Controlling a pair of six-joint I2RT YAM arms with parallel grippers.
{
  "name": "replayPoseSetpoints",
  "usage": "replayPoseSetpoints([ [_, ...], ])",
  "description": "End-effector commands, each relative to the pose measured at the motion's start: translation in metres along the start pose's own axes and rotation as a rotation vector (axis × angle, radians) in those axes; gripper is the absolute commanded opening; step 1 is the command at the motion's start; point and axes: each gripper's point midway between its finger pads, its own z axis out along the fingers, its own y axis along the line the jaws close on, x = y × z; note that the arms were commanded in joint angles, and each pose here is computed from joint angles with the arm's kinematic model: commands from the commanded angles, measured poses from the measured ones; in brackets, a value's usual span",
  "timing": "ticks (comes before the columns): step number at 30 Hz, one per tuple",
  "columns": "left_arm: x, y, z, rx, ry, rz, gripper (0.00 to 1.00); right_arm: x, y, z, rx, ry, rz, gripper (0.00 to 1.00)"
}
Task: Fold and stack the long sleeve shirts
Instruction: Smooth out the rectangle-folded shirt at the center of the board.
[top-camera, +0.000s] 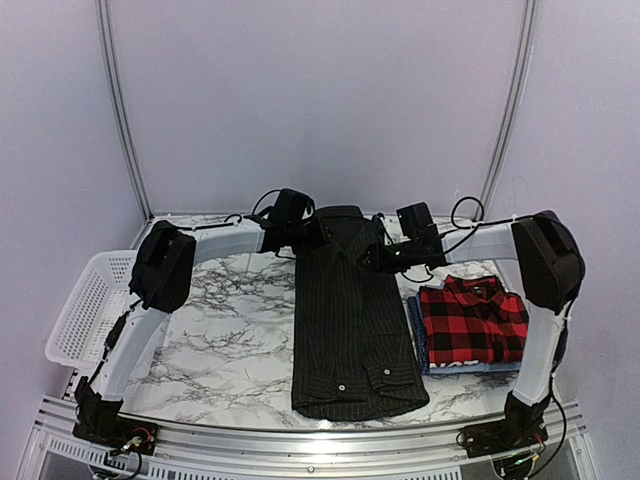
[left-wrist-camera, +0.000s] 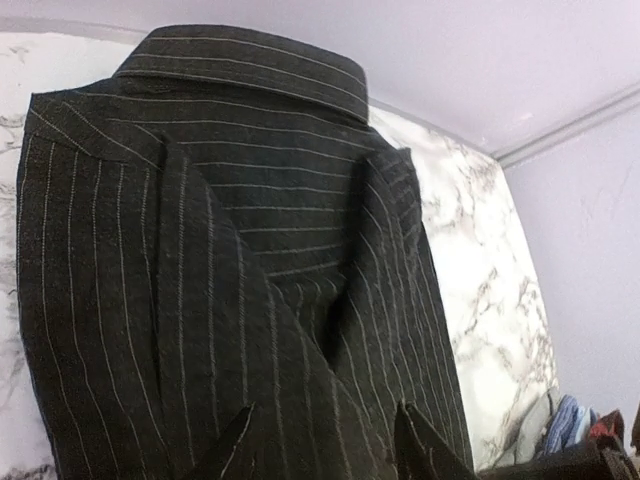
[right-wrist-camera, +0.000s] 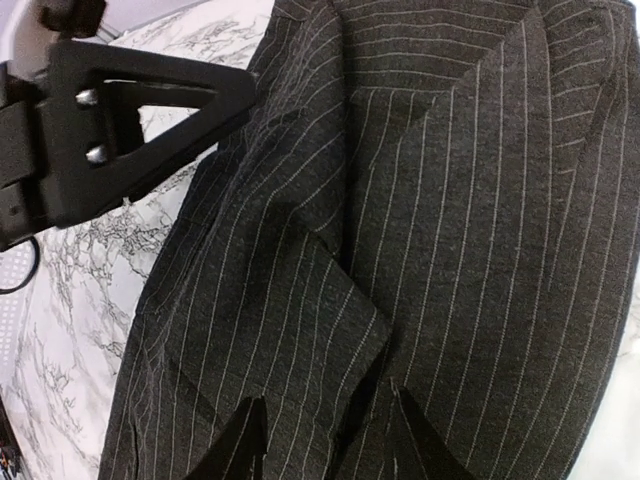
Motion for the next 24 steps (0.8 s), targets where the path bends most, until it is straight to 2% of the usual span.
replayPoseSetpoints([
  [1,-0.027,0.009,0.022,0.135,-0.083,-0.173,0.47,-0.019,0.011,0.007,-0.056,-0.029,-0.030,0.35],
  [8,-0.021,0.021,0.046,0.171,-0.088,-0.254,0.49,-0.010,-0.005,0.023,-0.006,0.023,-0.010,0.34],
  [14,-0.011,0.040,0.056,0.126,-0.078,-0.287,0.49,-0.005,-0.010,0.029,0.003,0.038,0.004,0.33],
  [19,-0.009,0.054,0.060,0.095,-0.077,-0.325,0.48,-0.003,-0.009,0.028,-0.003,0.041,0.015,0.25],
  [24,-0.005,0.061,0.063,0.083,-0.067,-0.342,0.46,-0.005,-0.005,0.024,-0.014,0.035,0.018,0.07],
])
